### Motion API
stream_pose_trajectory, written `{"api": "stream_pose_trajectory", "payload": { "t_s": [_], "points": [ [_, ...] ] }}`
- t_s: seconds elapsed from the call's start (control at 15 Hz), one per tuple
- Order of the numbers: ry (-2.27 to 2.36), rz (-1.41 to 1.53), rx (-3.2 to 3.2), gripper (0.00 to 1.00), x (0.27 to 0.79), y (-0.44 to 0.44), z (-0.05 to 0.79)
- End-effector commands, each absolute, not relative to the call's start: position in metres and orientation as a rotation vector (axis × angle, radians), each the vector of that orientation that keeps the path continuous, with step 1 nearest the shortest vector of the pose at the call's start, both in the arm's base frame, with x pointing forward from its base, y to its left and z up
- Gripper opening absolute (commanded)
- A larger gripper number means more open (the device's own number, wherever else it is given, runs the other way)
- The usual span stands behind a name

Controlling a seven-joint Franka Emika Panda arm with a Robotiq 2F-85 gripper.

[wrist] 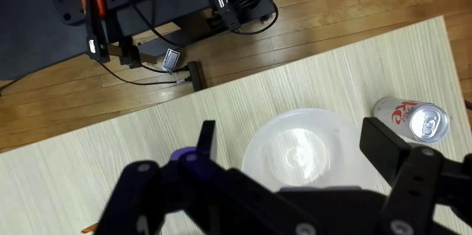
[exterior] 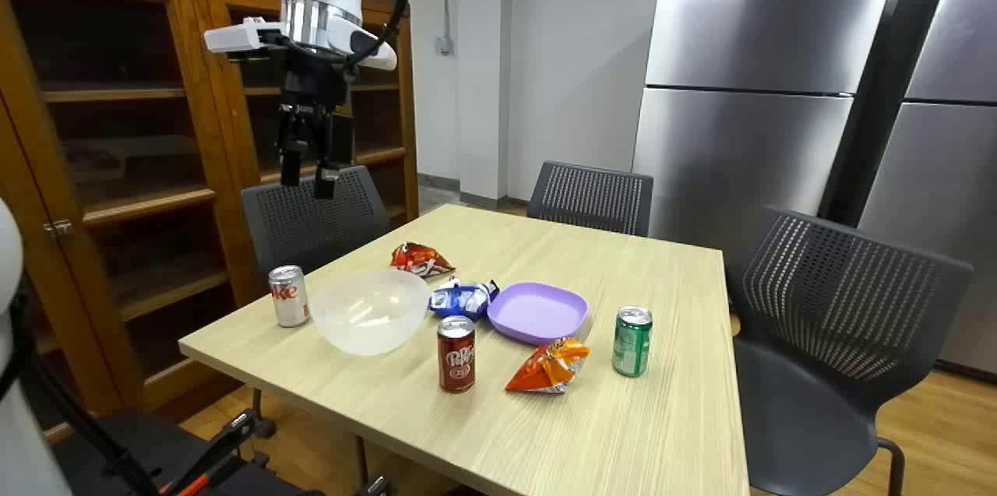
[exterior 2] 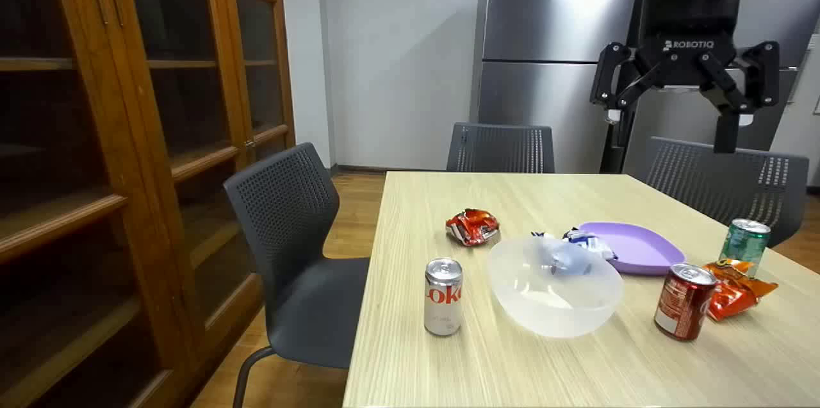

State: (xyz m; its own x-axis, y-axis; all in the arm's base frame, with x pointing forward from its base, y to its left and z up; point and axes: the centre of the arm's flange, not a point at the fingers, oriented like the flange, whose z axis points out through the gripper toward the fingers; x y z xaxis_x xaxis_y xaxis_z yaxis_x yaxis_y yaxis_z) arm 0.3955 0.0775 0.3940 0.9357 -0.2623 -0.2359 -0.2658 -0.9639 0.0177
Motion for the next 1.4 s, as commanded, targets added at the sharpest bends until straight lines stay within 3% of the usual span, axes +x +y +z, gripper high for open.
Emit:
{"api": "stream_pose_trajectory", "payload": {
  "t_s": [0.0, 0.67, 1.33],
  "points": [
    [0.420, 0.373, -3.076, 1.00, 0.395, 0.077, 0.394],
    [0.410, 0.364, -3.089, 1.00, 0.395, 0.079, 0.392],
    [0.372, 0.196, -3.112, 1.00, 0.408, 0.146, 0.374]
  ]
}}
